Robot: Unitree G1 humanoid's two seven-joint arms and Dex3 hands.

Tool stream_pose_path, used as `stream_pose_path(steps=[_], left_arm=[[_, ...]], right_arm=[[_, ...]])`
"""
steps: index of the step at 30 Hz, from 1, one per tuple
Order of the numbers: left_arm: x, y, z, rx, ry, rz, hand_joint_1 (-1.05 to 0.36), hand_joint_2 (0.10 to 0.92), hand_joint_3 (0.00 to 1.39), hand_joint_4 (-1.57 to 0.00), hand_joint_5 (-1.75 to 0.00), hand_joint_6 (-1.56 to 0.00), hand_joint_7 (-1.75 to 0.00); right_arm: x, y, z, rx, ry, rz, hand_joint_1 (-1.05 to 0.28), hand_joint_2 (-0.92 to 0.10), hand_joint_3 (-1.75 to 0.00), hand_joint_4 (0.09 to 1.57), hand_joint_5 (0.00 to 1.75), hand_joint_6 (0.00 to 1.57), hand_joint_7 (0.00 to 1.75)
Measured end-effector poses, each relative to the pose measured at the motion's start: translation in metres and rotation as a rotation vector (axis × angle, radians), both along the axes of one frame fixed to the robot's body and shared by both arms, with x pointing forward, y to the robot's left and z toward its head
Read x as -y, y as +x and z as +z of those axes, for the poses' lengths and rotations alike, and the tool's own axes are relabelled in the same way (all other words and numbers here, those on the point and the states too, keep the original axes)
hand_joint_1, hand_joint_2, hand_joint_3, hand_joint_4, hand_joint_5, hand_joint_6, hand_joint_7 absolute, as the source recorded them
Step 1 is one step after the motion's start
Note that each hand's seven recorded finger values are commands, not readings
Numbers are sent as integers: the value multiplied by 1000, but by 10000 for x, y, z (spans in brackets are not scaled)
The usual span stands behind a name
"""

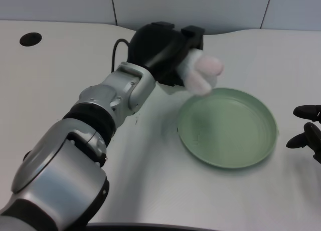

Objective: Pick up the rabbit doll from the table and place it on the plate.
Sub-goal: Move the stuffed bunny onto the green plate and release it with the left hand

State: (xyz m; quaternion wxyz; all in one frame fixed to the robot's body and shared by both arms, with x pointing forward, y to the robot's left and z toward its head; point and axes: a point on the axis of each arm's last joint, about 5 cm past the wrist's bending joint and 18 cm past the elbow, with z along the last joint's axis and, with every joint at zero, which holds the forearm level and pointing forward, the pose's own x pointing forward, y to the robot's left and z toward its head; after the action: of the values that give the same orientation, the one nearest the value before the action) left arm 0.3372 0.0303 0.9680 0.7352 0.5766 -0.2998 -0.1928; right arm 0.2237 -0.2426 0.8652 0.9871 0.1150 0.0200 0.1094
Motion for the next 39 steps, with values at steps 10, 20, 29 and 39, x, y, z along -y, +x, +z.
stream_pose_path(steps=[10,20,29,39], left_arm=[[394,-167,-33,-32,141,-146,-330,901,19,-883,-1567,-771,-772],[459,-206,-72,-43,232,-155,-310,871,3,-867,-1727,-698,-1401],[438,-254,-204,-87,259,-161,-440,899,16,-630,-1664,-504,-1336],[476,-272,-215,-164,322,-148,-768,915,10,-3,-363,-3,-350]], right_arm=[[-50,2,-45,17,24,25,-298,-921,-506,358,1624,314,1103],[-74,7,-35,20,26,31,-293,-921,-515,348,1659,319,1107],[-112,-6,-12,37,16,47,-291,-921,-542,302,1605,304,1114],[-124,-38,-11,42,19,64,-283,-921,-566,301,1624,302,1134]])
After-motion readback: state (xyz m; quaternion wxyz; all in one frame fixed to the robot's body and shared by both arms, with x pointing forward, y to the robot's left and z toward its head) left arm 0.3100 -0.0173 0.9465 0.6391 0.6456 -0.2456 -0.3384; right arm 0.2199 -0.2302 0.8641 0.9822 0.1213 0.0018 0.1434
